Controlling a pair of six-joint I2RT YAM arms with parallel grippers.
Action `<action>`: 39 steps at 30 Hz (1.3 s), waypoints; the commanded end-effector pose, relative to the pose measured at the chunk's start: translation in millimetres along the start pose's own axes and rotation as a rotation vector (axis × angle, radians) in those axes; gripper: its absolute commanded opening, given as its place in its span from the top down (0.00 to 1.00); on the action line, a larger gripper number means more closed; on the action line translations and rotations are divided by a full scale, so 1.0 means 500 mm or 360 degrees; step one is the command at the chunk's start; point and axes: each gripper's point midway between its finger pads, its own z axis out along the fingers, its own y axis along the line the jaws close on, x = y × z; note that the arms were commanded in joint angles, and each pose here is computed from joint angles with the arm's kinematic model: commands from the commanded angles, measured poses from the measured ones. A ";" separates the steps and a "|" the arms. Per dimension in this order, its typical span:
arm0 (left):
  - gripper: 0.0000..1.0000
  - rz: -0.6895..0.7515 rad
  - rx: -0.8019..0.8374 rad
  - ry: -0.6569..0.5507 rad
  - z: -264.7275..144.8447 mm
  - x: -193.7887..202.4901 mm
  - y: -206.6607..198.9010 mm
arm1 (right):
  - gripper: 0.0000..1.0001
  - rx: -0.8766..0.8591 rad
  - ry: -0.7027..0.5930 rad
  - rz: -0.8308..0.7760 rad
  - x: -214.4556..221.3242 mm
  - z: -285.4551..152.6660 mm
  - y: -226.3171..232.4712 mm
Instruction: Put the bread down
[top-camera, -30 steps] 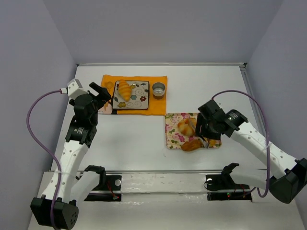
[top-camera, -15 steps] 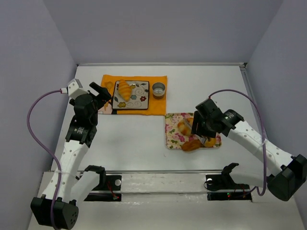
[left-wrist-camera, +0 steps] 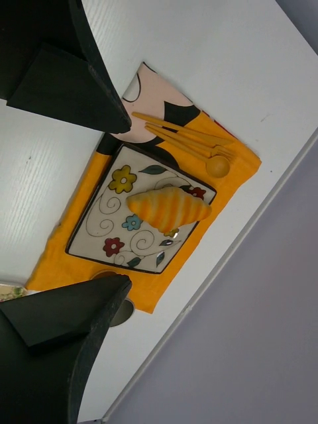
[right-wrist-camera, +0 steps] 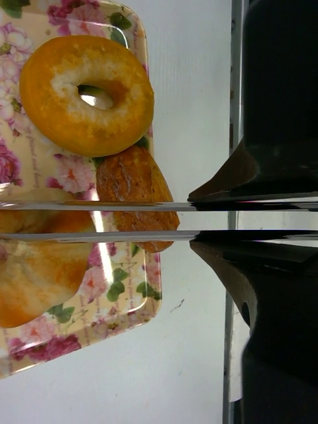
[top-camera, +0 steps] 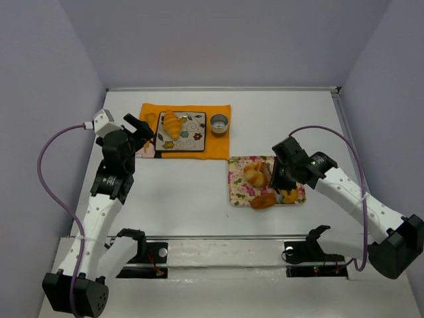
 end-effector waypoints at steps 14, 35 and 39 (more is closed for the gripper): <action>0.01 -0.0038 0.0011 -0.0098 -0.009 -0.030 -0.001 | 0.93 -0.0881 -0.0375 -0.0403 -0.125 -0.168 0.223; 0.01 -0.0039 -0.0019 -0.0119 -0.015 -0.037 0.006 | 0.92 -0.0749 -0.0747 -0.0883 -0.383 0.034 0.567; 0.01 -0.0032 -0.0026 -0.0110 -0.011 -0.034 0.007 | 0.88 -0.0700 -0.0646 -0.0912 -0.367 0.094 0.570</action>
